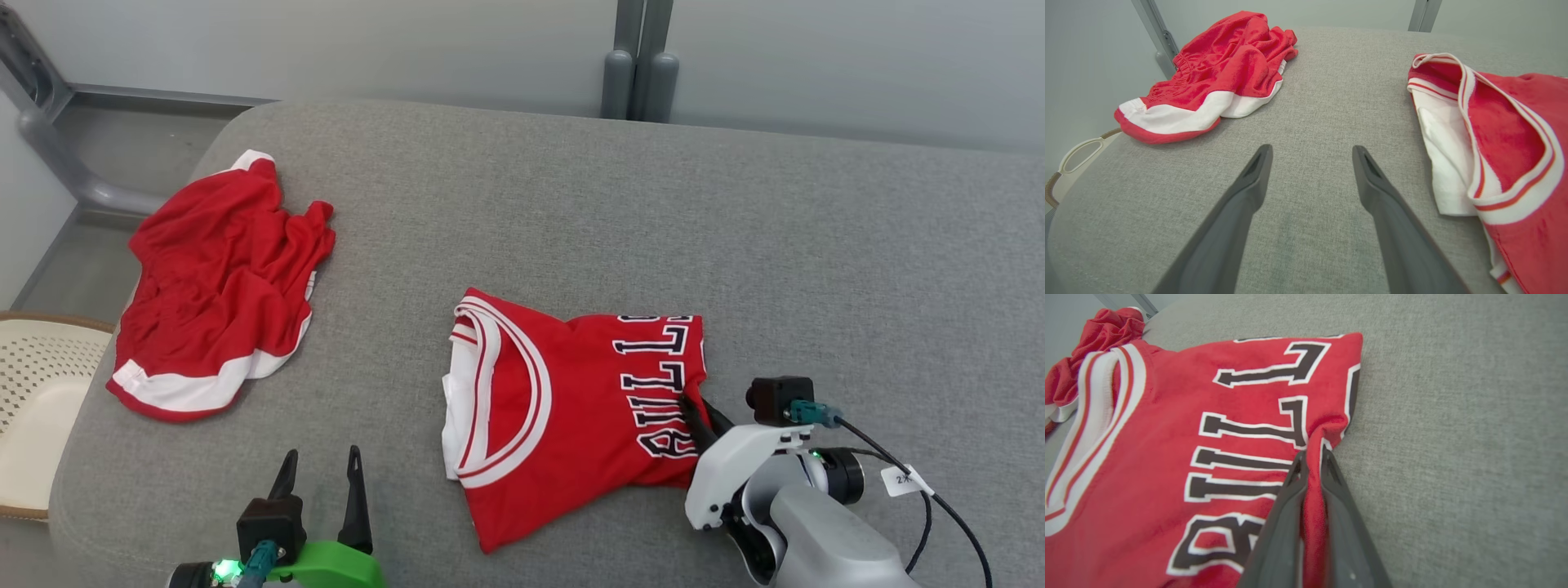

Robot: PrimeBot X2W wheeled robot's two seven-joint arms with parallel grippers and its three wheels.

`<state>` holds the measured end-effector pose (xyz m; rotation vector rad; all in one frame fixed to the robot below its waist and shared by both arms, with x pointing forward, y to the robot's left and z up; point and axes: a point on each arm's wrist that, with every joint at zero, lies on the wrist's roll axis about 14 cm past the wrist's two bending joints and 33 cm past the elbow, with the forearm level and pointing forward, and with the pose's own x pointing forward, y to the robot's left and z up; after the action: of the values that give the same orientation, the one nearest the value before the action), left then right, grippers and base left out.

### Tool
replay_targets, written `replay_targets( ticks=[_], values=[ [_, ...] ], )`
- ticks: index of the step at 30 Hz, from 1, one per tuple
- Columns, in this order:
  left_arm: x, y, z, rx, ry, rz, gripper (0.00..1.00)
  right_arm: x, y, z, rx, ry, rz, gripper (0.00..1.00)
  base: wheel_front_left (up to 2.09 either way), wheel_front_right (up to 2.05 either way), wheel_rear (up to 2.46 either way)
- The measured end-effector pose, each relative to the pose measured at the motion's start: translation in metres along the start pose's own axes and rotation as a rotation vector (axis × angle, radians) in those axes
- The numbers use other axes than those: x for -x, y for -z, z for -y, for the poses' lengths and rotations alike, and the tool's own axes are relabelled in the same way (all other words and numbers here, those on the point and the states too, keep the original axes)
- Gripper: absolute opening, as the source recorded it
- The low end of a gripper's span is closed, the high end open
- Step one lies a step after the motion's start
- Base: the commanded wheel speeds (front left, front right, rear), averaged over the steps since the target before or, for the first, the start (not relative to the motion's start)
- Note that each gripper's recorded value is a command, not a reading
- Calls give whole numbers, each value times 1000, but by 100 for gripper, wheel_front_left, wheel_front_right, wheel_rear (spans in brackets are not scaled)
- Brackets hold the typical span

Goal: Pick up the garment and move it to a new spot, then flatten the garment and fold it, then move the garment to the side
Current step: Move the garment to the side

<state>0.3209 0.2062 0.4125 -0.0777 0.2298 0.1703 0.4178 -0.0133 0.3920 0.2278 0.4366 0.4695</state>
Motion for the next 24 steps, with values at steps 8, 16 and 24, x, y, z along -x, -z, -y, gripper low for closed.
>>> replay_targets(
  ticks=[8,16,24],
  values=[
    [-10,-2,27,-10,87,1,100,9,-37,25,-13,68,118,0,0,0,0],
    [-23,-7,92,-25,283,8,100,53,-59,69,-7,201,224,0,0,0,0],
    [-30,-19,184,-51,541,34,100,114,-64,118,-26,372,296,0,0,0,0]
  ],
)
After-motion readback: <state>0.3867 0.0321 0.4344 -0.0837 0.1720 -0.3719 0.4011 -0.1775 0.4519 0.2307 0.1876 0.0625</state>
